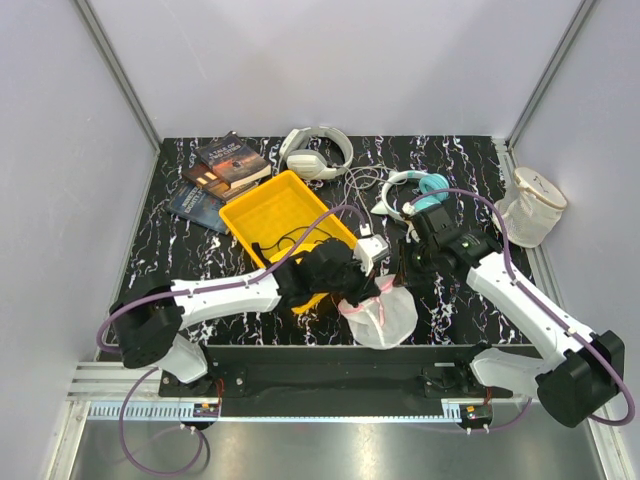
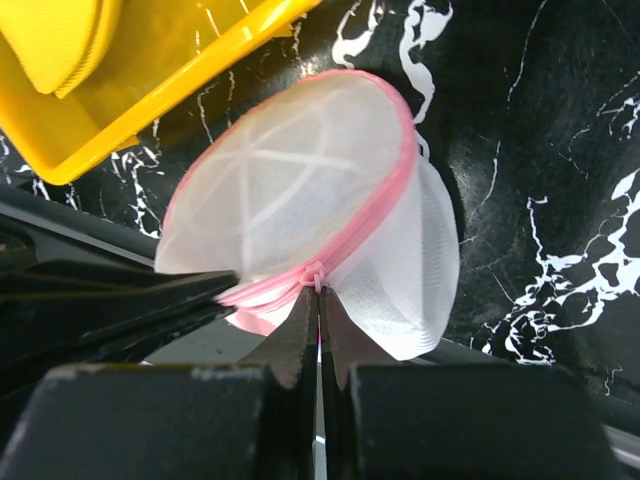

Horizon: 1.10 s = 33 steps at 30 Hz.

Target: Unzip the laundry bag and remove the bra

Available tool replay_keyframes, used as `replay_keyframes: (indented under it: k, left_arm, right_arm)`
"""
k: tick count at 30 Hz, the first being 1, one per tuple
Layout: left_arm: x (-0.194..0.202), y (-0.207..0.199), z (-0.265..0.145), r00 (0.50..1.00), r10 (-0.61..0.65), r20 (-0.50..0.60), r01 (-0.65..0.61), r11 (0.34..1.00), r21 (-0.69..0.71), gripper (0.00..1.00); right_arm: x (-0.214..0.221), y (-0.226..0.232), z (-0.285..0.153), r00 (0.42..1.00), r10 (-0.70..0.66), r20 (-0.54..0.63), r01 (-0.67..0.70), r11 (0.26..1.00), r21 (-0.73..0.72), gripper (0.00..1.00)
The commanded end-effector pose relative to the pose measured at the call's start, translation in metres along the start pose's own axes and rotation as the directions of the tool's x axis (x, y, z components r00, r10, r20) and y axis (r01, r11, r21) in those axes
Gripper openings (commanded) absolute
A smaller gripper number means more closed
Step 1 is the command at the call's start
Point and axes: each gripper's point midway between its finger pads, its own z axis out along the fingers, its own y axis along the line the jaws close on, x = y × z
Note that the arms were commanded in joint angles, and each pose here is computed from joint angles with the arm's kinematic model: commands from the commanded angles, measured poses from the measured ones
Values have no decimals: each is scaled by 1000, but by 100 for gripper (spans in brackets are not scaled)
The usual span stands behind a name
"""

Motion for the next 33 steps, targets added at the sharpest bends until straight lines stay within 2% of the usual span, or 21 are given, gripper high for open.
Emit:
replay_keyframes:
  k: [1, 8, 13, 14, 16, 17, 19, 21, 25, 28, 30, 33]
  left_arm:
    - [8, -16, -15, 999, 53, 4, -53, 997, 62, 0]
    - [30, -17, -25, 997, 77, -16, -76, 996, 47, 0]
    - [32, -20, -30, 998, 67, -11, -66, 997, 44, 0]
    - [30, -20, -31, 998, 60, -6, -60, 997, 42, 13]
    - [17, -22, -34, 999, 48, 17, -48, 998, 31, 29]
    - [11, -23, -36, 999, 43, 26, -44, 999, 29, 54]
    - [-11, -27, -39, 997, 39, 69, -41, 999, 20, 68]
    - [-25, -28, -42, 995, 37, 96, -38, 999, 9, 75]
    - [-58, -34, -44, 987, 30, 158, -31, 1000, 4, 75]
    - [-67, -32, -38, 986, 31, 166, -30, 999, -10, 74]
    - [-60, -28, -31, 991, 29, 133, -26, 999, -26, 73]
    - [-57, -24, -24, 993, 26, 115, -21, 999, -40, 66]
  right_arm:
    - [-24, -11, -4, 997, 16, 73, -21, 997, 70, 0]
    - [-23, -18, 1, 998, 21, 63, -27, 996, 85, 0]
    - [-22, -9, -1, 998, 7, 55, -9, 999, 35, 0]
    - [-22, -2, -5, 998, -2, 58, 2, 1000, -3, 0]
    - [-22, 6, -11, 998, -19, 68, 22, 999, -50, 0]
    - [-23, 9, -14, 997, -24, 77, 29, 998, -62, 0]
    - [-22, 17, -23, 995, -37, 89, 47, 993, -108, 0]
    - [-20, 24, -27, 995, -44, 91, 56, 989, -140, 0]
    - [-12, 36, -33, 995, -62, 82, 77, 978, -195, 0]
    - [-5, 42, -34, 994, -80, 69, 92, 973, -210, 0]
    - [-3, 46, -36, 994, -86, 73, 100, 970, -221, 0]
    - [-4, 48, -41, 992, -91, 87, 109, 967, -229, 0]
